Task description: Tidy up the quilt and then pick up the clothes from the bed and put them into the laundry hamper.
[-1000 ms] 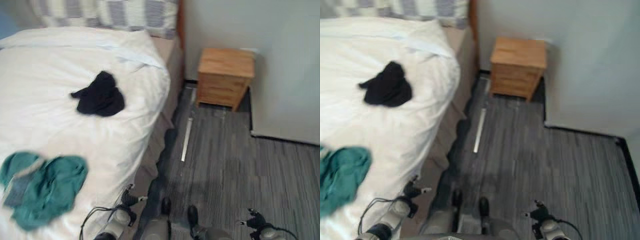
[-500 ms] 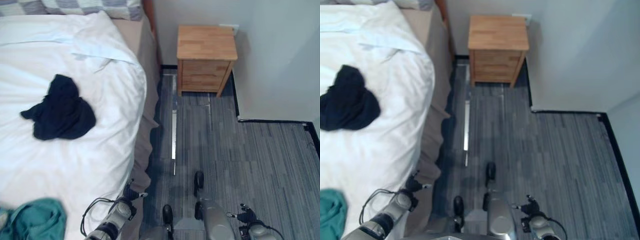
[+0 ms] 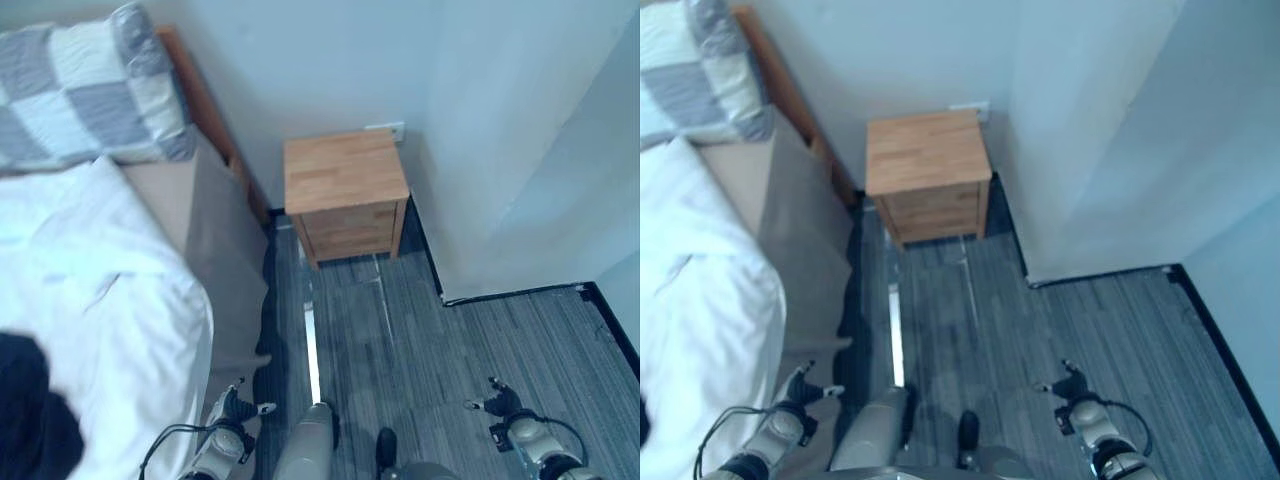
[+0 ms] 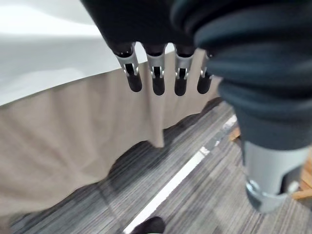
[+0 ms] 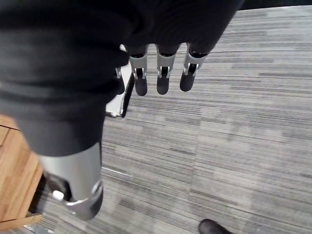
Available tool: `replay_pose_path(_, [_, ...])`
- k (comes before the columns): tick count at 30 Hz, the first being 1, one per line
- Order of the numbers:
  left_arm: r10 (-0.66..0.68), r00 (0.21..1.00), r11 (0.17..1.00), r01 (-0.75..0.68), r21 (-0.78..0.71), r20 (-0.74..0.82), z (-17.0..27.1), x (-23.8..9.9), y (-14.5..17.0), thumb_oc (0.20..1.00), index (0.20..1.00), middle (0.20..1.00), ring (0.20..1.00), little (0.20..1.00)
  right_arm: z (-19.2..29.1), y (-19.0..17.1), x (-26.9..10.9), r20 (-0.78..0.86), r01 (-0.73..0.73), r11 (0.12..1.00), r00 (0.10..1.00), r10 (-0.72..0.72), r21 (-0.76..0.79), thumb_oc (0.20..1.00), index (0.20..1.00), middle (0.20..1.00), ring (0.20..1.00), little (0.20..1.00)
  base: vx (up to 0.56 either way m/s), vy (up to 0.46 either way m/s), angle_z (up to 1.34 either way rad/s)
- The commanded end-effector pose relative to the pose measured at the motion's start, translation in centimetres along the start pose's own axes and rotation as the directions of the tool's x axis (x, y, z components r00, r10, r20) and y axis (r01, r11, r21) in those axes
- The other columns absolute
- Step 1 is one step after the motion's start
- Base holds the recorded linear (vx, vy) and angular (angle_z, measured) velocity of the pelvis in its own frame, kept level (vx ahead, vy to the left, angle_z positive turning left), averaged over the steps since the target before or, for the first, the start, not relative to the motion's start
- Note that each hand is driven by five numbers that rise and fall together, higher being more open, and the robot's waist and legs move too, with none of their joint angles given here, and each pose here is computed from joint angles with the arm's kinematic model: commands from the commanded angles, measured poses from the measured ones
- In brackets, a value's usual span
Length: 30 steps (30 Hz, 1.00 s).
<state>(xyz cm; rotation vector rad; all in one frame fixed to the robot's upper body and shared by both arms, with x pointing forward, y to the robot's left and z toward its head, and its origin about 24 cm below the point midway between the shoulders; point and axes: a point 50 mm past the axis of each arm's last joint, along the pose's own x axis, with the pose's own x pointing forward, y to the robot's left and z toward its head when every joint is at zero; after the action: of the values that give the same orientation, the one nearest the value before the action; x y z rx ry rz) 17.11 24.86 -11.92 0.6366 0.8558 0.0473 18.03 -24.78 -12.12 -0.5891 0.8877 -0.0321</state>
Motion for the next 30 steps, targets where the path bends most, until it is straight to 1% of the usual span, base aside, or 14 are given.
replay_pose_path(1, [0.045, 0.997, 0.998, -0.047, 0.031, 0.056, 1.5, 0.5, 1.5, 1.000, 1.000, 1.000, 1.000, 1.000, -1.3, -0.7, -0.5, -0.005, 0.047, 0.999, 0.999, -0.047, -0.015, 1.000, 1.000, 1.000, 1.000, 1.000, 0.35, 0.049, -0.14])
replay_pose_path(3, [0.040, 0.997, 0.998, -0.043, 0.045, 0.063, 1.6, 0.5, 1.5, 1.000, 1.000, 1.000, 1.000, 1.000, -1.4, -0.7, -0.6, 0.000, 0.054, 0.998, 0.999, -0.055, -0.041, 1.000, 1.000, 1.000, 1.000, 1.000, 0.43, 0.049, 0.09])
replay_pose_path(4, [0.055, 0.998, 0.997, -0.057, 0.055, 0.044, 0.6, 0.2, 2.4, 1.000, 1.000, 1.000, 1.000, 1.000, -0.5, -0.6, -0.6, 0.046, 0.035, 0.992, 0.999, -0.029, -0.119, 1.000, 1.000, 1.000, 1.000, 1.000, 0.60, 0.132, 0.43])
replay_pose_path(6, [0.056, 0.998, 0.996, -0.055, 0.066, -0.015, -1.2, -0.2, 2.4, 1.000, 1.000, 1.000, 1.000, 1.000, 0.5, -0.7, -0.6, 0.103, 0.045, 0.986, 0.994, -0.028, -0.161, 1.000, 1.000, 1.000, 1.000, 1.000, 0.60, 0.171, 1.03])
replay_pose_path(8, [0.074, 0.997, 0.995, -0.072, 0.072, -0.022, -1.4, -0.2, 2.8, 1.000, 1.000, 1.000, 1.000, 1.000, 1.9, -1.2, -0.6, 0.159, 0.070, 0.986, 0.986, -0.045, -0.155, 1.000, 1.000, 1.000, 1.000, 1.000, 0.26, 0.052, 1.21])
replay_pose_path(12, [0.127, 0.990, 0.988, -0.120, 0.098, -0.063, -2.8, -0.4, 4.1, 1.000, 1.000, 1.000, 1.000, 1.000, 6.1, -4.7, -1.8, 0.386, 0.199, 0.967, 0.914, -0.125, -0.161, 1.000, 1.000, 1.000, 1.000, 1.000, 0.27, -0.084, 2.44])
replay_pose_path(16, [0.122, 0.991, 0.988, -0.116, 0.105, -0.057, -2.6, -0.3, 3.4, 1.000, 1.000, 1.000, 1.000, 1.000, 7.5, -6.1, -2.4, 0.465, 0.268, 0.946, 0.871, -0.157, -0.182, 1.000, 1.000, 1.000, 1.000, 1.000, 0.27, -0.219, 2.69])
replay_pose_path(17, [0.108, 0.994, 0.989, -0.110, 0.103, 0.022, 1.7, 0.9, 1.4, 1.000, 1.000, 1.000, 1.000, 1.000, 8.7, -5.8, -2.5, 0.496, 0.266, 0.945, 0.857, -0.140, -0.192, 1.000, 1.000, 1.000, 1.000, 1.000, 0.33, -0.400, 2.01])
replay_pose_path(18, [0.121, 0.992, 0.986, -0.117, 0.115, -0.025, -1.6, -0.2, 2.6, 1.000, 1.000, 1.000, 1.000, 1.000, 6.3, -6.5, -2.3, 0.427, 0.293, 0.937, 0.884, -0.190, -0.190, 1.000, 1.000, 1.000, 1.000, 1.000, 0.24, -0.308, 2.43])
replay_pose_path(19, [0.121, 0.992, 0.986, -0.117, 0.115, -0.026, -1.6, -0.2, 2.6, 1.000, 1.000, 1.000, 1.000, 1.000, 6.3, -6.5, -2.3, 0.427, 0.292, 0.937, 0.884, -0.189, -0.190, 1.000, 1.000, 1.000, 1.000, 1.000, 0.14, -0.292, 2.76])
replay_pose_path(23, [0.130, 0.985, 0.991, -0.126, 0.042, -0.110, -4.7, -1.4, 2.6, 1.000, 1.000, 1.000, 1.000, 1.000, 8.9, -8.1, -3.5, 0.545, 0.367, 0.921, 0.803, -0.241, -0.133, 1.000, 1.000, 1.000, 1.000, 1.000, 0.16, -0.225, 2.26])
replay_pose_path(25, [0.146, 0.984, 0.989, -0.145, 0.010, -0.103, -4.3, -1.3, 2.4, 1.000, 1.000, 1.000, 1.000, 1.000, 10.5, -10.4, -4.8, 0.608, 0.452, 0.889, 0.728, -0.318, -0.075, 1.000, 1.000, 1.000, 1.000, 1.000, 0.10, -0.145, 0.85])
replay_pose_path(26, [0.146, 0.984, 0.989, -0.146, 0.010, -0.103, -4.3, -1.3, 2.4, 1.000, 1.000, 1.000, 1.000, 1.000, 10.5, -10.4, -4.8, 0.608, 0.452, 0.889, 0.728, -0.318, -0.075, 1.000, 1.000, 1.000, 1.000, 1.000, 0.04, -0.131, 1.57])
replay_pose_path(30, [0.161, 0.979, 0.986, -0.156, 0.051, -0.122, -5.6, -1.9, 2.9, 1.000, 1.000, 1.000, 1.000, 1.000, 15.2, -13.8, -7.5, 0.752, 0.580, 0.815, 0.540, -0.377, -0.008, 1.000, 1.000, 1.000, 1.000, 1.000, 0.08, -0.074, 1.38])
